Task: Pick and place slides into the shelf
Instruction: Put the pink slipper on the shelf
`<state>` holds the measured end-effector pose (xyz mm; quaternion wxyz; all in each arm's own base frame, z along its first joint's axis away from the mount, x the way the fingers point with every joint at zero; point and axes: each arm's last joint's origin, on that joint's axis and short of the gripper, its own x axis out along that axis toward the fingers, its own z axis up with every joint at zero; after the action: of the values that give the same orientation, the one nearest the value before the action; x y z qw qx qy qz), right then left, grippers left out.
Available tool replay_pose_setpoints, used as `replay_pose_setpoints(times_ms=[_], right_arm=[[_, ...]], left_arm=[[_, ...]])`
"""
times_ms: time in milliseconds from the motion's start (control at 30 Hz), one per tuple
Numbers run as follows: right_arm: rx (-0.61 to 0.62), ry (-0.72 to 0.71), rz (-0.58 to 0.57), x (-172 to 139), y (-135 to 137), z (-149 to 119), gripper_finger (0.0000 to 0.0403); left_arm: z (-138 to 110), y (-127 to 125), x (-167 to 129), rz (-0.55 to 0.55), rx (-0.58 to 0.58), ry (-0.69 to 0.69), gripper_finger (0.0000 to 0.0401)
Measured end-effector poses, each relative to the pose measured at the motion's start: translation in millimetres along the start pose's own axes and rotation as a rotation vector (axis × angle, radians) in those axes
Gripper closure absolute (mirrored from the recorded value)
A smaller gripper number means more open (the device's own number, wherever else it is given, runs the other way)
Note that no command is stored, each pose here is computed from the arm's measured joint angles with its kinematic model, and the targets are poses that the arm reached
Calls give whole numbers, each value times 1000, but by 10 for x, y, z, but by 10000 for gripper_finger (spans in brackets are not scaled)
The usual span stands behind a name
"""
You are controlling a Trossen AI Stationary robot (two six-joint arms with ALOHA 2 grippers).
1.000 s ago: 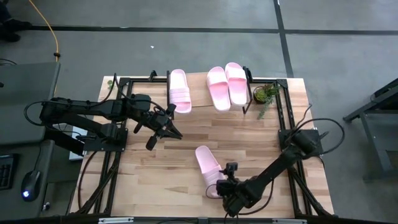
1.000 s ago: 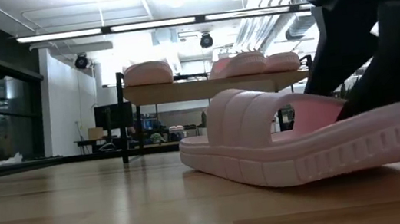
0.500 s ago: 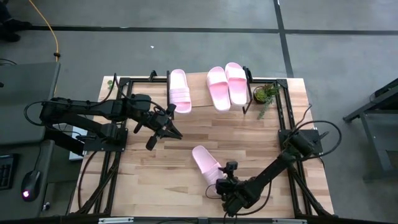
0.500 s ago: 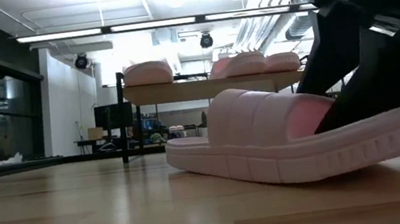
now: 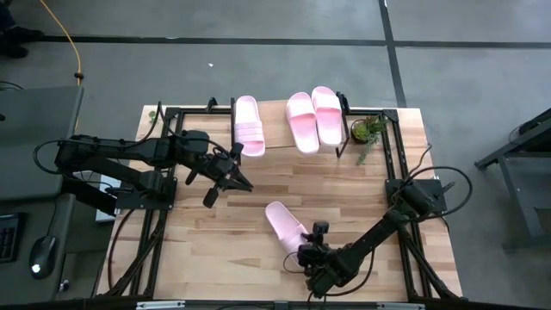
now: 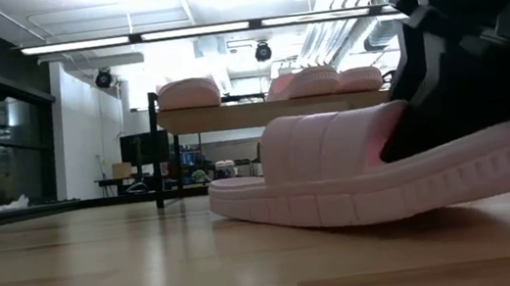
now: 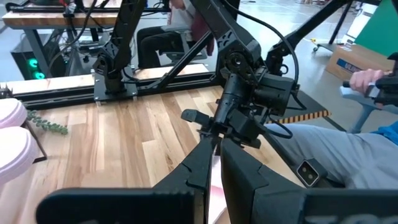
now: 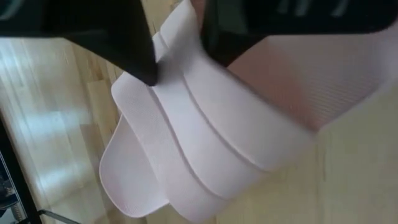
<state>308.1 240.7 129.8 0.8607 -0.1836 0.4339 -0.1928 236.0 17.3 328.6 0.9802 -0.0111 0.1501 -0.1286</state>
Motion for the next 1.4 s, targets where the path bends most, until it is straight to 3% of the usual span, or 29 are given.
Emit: replay_pose_setpoints(times_ms=[233, 433, 900, 1400], right_arm=[[0, -1, 0, -2, 1, 1, 395], [-26, 18, -21, -77, -43, 87, 397], [-76, 61, -229, -464, -422, 439, 402], [-117, 175, -378, -350, -807, 505, 402]], left_arm=[[2, 6, 0, 20, 1, -2, 377], [7, 8, 0, 26, 3, -6, 377], [12, 9, 1, 26, 5, -11, 377], [22, 9, 1, 27, 8, -21, 377]])
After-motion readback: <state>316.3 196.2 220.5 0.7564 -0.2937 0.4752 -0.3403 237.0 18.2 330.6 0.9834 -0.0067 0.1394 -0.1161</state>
